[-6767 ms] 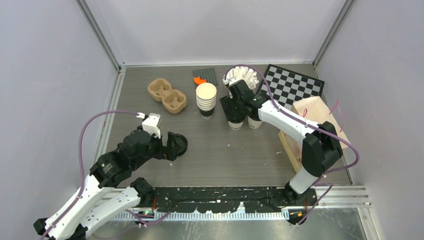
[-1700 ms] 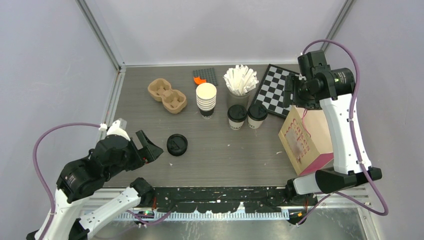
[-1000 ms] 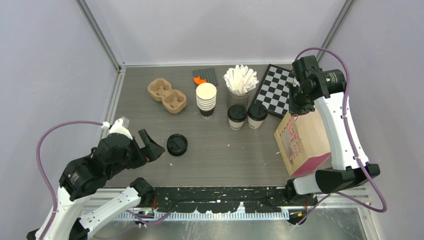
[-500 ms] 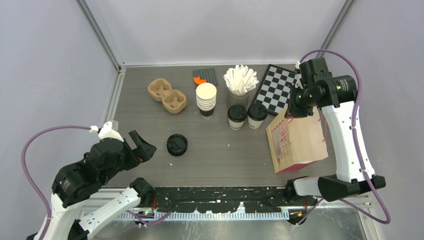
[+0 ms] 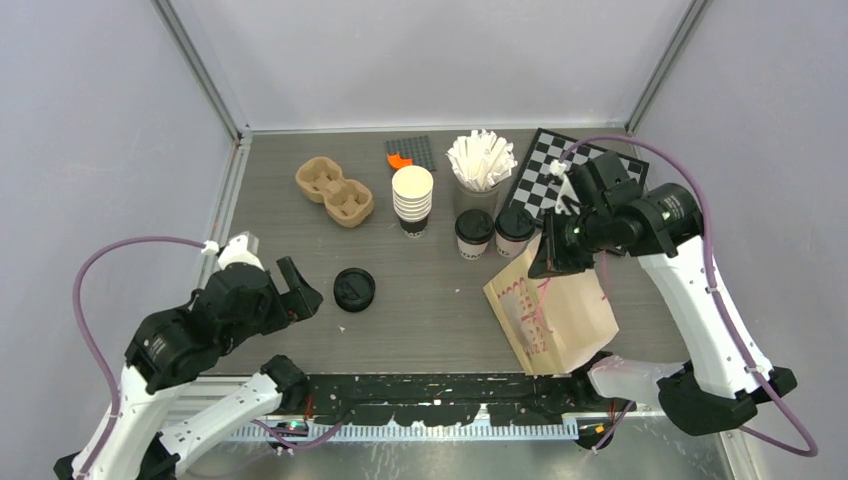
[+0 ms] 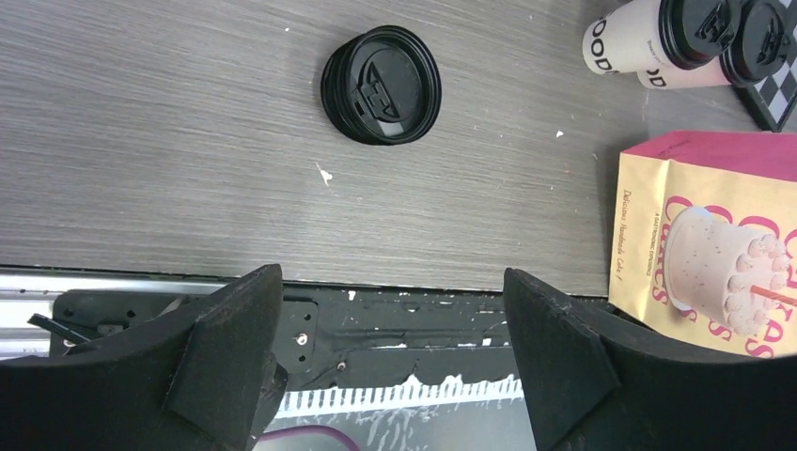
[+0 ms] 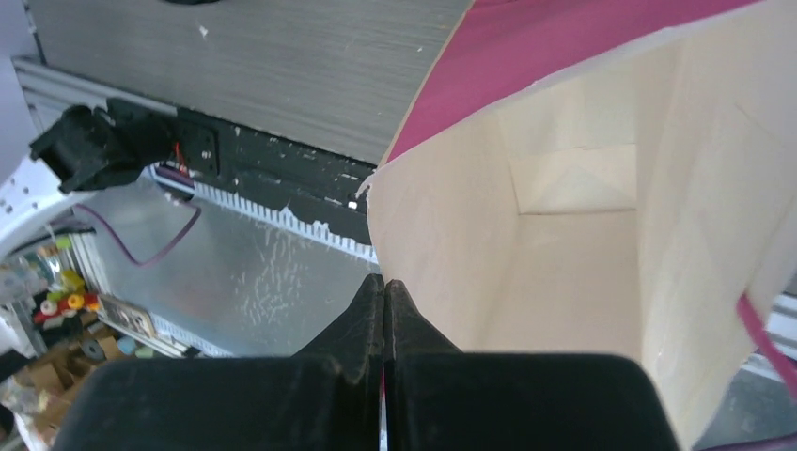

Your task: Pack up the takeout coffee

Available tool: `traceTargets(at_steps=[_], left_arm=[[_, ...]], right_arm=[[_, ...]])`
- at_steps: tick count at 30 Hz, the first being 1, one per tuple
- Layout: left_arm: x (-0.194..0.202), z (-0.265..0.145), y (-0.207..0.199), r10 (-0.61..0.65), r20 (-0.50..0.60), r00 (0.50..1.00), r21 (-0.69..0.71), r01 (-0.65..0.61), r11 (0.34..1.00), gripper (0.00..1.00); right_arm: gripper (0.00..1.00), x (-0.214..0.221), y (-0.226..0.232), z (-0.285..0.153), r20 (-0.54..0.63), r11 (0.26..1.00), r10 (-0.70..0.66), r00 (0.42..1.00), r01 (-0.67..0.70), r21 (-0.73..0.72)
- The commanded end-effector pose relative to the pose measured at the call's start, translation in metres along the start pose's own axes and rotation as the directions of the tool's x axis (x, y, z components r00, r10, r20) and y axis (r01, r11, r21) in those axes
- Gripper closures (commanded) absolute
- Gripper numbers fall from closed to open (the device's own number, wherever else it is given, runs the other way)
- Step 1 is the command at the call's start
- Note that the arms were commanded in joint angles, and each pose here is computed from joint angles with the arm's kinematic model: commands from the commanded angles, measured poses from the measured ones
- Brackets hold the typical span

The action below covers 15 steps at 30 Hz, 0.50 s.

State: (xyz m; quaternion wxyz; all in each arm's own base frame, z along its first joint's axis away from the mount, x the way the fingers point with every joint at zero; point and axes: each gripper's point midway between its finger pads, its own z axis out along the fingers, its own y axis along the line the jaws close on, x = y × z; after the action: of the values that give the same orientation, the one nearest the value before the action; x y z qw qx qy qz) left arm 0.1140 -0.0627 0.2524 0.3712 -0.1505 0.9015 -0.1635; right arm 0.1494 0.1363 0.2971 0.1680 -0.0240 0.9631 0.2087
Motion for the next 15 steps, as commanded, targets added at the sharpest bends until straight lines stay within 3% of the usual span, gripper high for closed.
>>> traceTargets(at_steps=[1,8,15], left_arm=[[-0.008,0.006,-0.019,-0.006,0.009,1.000,0.043,0.005,0.999,0.11],[-0.013,0.014,-0.027,-0.025,0.006,1.000,0.018,0.024,1.000,0.11],[-0.049,0.003,-0.028,0.047,0.094,0.994,-0.063,-0.041,0.997,0.08]], right_arm=[[1.00,0.004,0.026,0.002,0.043,0.996,-0.035,0.998,0.038,-0.080],[1.00,-0.029,0.074,0.020,0.134,0.957,-0.207,0.969,0.229,-0.180],[1.00,-0.034,0.125,0.052,0.154,0.861,-0.447,0.881,0.470,-0.194]])
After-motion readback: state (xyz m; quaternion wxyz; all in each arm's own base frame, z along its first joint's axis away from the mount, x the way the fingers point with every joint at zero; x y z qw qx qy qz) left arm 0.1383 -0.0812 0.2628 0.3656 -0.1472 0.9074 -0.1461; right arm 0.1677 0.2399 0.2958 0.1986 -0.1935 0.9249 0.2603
